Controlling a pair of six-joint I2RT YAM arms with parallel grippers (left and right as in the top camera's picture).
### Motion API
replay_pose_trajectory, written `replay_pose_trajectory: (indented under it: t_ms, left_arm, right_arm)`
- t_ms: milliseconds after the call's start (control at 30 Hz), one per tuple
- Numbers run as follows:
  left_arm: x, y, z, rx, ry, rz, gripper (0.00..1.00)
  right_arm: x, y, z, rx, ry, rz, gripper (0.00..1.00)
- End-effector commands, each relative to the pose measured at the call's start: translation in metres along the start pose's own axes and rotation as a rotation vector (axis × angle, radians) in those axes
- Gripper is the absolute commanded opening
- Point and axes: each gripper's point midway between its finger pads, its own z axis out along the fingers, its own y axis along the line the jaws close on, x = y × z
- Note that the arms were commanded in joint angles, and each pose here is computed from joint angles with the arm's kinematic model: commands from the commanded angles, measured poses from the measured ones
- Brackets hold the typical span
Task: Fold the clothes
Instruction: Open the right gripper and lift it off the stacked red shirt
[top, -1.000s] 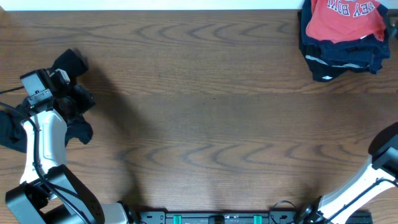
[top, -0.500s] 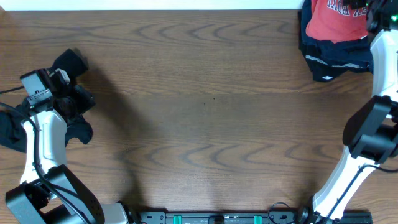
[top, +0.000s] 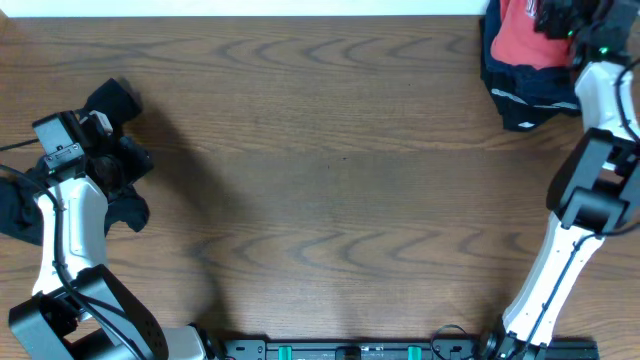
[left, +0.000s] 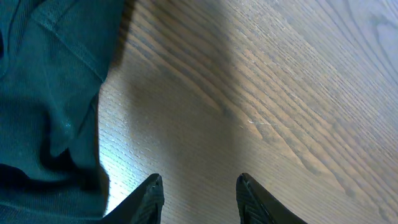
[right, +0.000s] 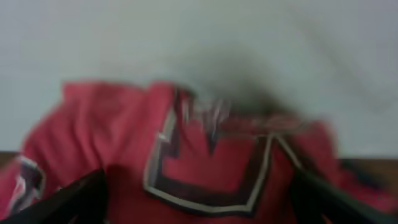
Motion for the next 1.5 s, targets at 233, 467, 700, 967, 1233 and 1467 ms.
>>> replay_pose_trajectory:
  t_ms: [233, 467, 700, 967, 1233, 1467]
  left_arm:
    - [0.0, 0.003, 0.003, -0.014, 0.008, 0.012, 0.41]
    - [0.001, 0.003, 0.003, -0.014, 0.008, 0.011, 0.98]
    - [0.001, 0.003, 0.003, -0.014, 0.009, 0.011, 0.98]
    - [0.001, 0.003, 0.003, -0.014, 0.009, 0.011, 0.98]
    - [0.001, 0.003, 0.003, -0.014, 0.009, 0.011, 0.98]
    - [0.001, 0.003, 0.003, -0.014, 0.009, 0.011, 0.98]
  right_arm:
    - [0.168, -0.018, 0.038, -0.096, 0.276, 0.293, 0.94]
    - [0.123, -0.023, 0.021, -0.115, 0.225, 0.272, 0.99]
    - [-0.016, -0.02, -0.034, -0.107, 0.013, 0.182, 0.99]
    - [-0.155, 0.022, -0.146, -0.131, -0.162, 0.099, 0.99]
    - [-0.199, 0.133, -0.258, -0.269, -0.122, 0.005, 0.99]
    - [-0.181, 0.222, -0.325, -0.452, 0.017, 0.061, 0.99]
